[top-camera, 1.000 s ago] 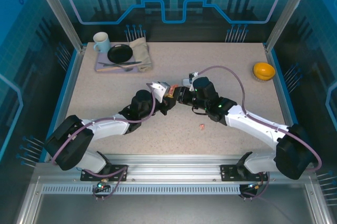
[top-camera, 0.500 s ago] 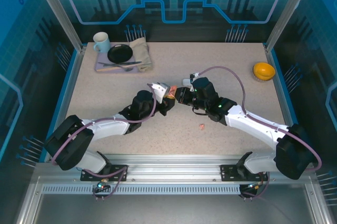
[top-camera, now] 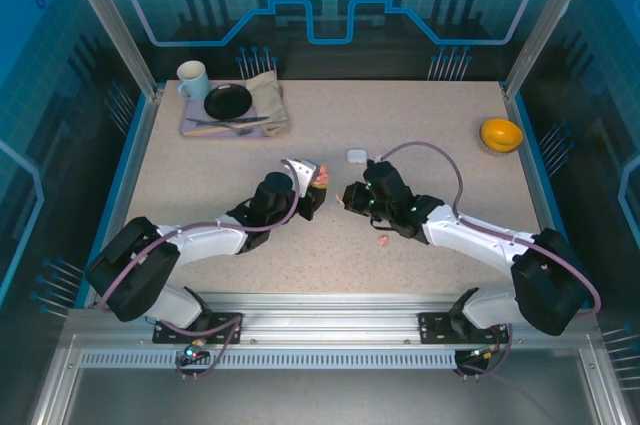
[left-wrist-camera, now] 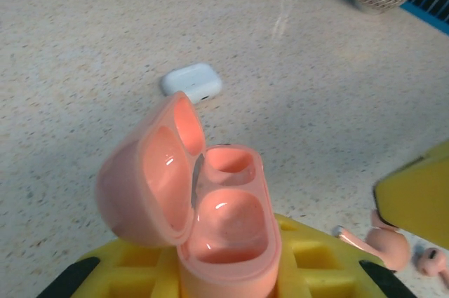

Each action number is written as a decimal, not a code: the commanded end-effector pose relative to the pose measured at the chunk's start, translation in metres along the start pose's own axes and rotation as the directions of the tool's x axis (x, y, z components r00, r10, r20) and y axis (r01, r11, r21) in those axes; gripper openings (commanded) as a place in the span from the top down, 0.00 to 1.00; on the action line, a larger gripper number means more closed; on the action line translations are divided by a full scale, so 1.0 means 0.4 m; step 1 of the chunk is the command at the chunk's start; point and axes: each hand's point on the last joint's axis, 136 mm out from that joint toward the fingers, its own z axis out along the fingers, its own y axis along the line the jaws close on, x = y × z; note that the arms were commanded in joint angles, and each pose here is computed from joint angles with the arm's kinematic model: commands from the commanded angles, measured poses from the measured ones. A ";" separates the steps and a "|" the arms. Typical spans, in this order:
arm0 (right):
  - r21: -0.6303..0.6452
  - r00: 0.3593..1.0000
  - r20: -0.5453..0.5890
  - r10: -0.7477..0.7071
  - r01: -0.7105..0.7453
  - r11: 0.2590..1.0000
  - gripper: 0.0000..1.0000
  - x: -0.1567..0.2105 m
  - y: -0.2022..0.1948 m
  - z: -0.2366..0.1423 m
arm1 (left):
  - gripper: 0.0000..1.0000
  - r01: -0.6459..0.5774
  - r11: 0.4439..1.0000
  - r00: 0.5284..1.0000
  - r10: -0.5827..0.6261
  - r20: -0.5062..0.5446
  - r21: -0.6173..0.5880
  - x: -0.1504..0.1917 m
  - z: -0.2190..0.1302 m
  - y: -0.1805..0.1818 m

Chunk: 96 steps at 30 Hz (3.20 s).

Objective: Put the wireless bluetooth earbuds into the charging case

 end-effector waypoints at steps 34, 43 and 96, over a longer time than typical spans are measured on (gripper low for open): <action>0.041 0.958 -0.273 -0.084 0.099 0.994 0.62 0.235 -0.017 0.069 | 1.00 0.007 0.983 0.991 0.017 0.131 -0.186 -0.137 -0.126 0.098; 0.163 0.939 -0.261 -0.224 0.271 0.949 0.60 0.149 -0.080 0.065 | 1.00 0.019 0.980 0.988 0.012 0.153 -0.200 -0.156 -0.154 0.122; 0.137 0.819 -0.494 -0.292 0.405 0.904 0.38 0.228 -0.010 0.236 | 1.00 0.044 0.972 0.978 0.005 0.209 -0.229 -0.176 -0.225 0.150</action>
